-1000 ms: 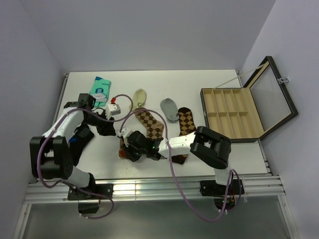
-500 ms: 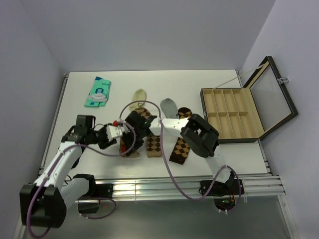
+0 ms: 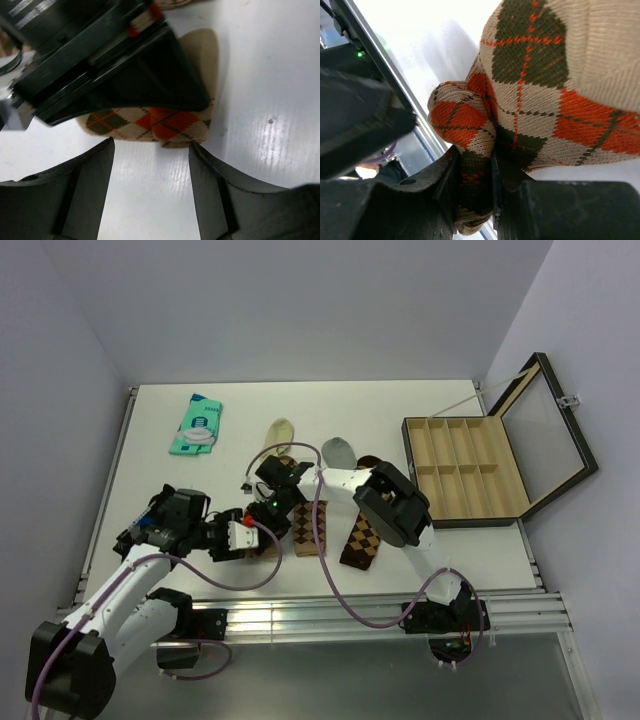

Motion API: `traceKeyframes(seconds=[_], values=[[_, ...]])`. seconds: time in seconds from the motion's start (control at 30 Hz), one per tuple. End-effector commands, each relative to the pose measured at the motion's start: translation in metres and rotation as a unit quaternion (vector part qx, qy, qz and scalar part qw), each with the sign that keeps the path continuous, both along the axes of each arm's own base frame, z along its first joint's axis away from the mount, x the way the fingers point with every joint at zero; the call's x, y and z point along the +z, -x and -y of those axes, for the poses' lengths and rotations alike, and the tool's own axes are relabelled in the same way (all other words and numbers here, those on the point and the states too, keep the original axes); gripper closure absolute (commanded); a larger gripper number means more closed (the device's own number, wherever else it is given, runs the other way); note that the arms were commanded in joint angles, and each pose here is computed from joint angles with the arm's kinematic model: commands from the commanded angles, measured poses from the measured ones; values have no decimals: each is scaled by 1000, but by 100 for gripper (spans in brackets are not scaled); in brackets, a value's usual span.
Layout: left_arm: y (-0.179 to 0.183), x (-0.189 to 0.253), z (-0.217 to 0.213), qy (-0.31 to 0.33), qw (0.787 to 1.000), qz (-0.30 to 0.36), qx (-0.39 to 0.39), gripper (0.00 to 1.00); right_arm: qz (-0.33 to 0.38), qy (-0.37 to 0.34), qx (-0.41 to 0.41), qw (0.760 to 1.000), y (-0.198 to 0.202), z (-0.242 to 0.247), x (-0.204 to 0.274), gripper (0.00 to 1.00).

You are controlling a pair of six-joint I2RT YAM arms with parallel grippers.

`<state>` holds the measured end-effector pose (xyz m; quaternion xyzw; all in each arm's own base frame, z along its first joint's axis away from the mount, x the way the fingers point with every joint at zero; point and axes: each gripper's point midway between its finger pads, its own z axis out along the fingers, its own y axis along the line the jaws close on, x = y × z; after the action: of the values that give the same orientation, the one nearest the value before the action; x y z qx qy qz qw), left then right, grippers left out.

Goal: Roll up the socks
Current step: Roll the sock at the center of the board.

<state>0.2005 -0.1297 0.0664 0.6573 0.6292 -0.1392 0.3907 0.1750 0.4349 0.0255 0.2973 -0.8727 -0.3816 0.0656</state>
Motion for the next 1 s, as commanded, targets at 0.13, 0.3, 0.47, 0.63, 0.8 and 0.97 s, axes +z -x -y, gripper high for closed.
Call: traceKeyframes(seconds=[0.13,0.3,0.47,0.63,0.8,0.97], values=[[13,-7,23,-2,999,-2,-41,34,-41,55,-8,998,9,13,-20,91],[21,-18,36,-9,998,-20,-52,36,-44,54,-13,997,7,15,-21,91],[13,-26,38,-16,999,-39,-21,41,-47,49,-14,998,8,14,-22,92],[13,-25,44,-6,998,-52,-22,41,-50,48,-17,997,7,15,-23,92],[13,-35,43,-21,997,-77,-18,43,-54,40,-23,998,8,14,-21,93],[15,-48,40,-40,994,-97,-14,46,-60,27,-36,997,9,12,-16,93]])
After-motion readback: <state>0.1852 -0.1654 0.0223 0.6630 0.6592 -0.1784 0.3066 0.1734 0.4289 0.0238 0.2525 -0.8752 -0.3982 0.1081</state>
